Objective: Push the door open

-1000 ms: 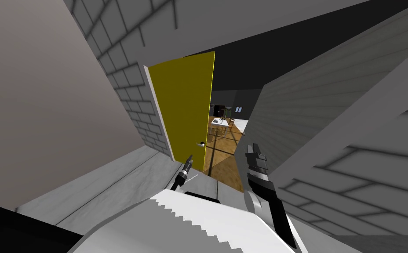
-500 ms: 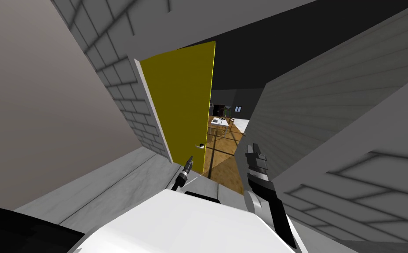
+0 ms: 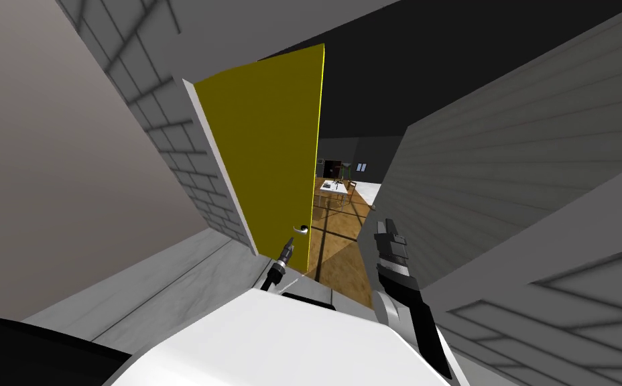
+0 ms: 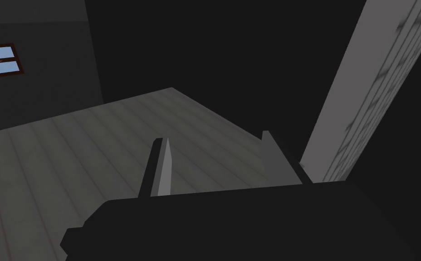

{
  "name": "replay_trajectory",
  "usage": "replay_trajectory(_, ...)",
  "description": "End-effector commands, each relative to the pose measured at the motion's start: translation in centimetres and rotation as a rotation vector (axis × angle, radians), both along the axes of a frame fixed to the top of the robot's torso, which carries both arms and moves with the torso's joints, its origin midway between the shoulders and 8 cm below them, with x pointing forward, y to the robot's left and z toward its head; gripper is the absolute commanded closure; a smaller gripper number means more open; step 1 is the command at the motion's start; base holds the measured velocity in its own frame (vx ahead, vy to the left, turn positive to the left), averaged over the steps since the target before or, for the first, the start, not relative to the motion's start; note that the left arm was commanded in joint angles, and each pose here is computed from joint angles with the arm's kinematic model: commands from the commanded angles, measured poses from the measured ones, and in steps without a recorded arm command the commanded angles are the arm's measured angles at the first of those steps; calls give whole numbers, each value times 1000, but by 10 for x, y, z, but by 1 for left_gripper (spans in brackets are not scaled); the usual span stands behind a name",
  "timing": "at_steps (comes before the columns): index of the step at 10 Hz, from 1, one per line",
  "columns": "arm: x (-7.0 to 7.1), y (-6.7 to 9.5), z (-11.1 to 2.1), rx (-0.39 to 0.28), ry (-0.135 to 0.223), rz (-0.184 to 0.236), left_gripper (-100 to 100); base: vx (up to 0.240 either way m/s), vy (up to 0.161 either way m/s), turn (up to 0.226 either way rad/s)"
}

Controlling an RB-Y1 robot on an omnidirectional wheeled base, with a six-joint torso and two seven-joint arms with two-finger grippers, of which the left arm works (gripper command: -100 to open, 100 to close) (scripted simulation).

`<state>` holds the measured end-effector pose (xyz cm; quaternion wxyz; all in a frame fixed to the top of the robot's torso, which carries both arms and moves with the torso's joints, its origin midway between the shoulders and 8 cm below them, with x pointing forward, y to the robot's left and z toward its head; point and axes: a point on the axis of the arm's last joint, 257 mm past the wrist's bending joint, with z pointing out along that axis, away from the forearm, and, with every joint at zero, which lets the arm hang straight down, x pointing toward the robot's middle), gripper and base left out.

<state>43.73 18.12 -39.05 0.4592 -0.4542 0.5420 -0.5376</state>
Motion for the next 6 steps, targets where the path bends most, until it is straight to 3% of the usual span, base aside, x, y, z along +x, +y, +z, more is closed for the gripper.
replay_trajectory(1,2,1,0,1,1,5,-100,202,-37,-25)
replay_trajectory(5,6,0,-1,-7,4,16,-100,213,-32,-29)
replay_trajectory(6,5,0,-1,-6,3,14,-100,84,-2,-6)
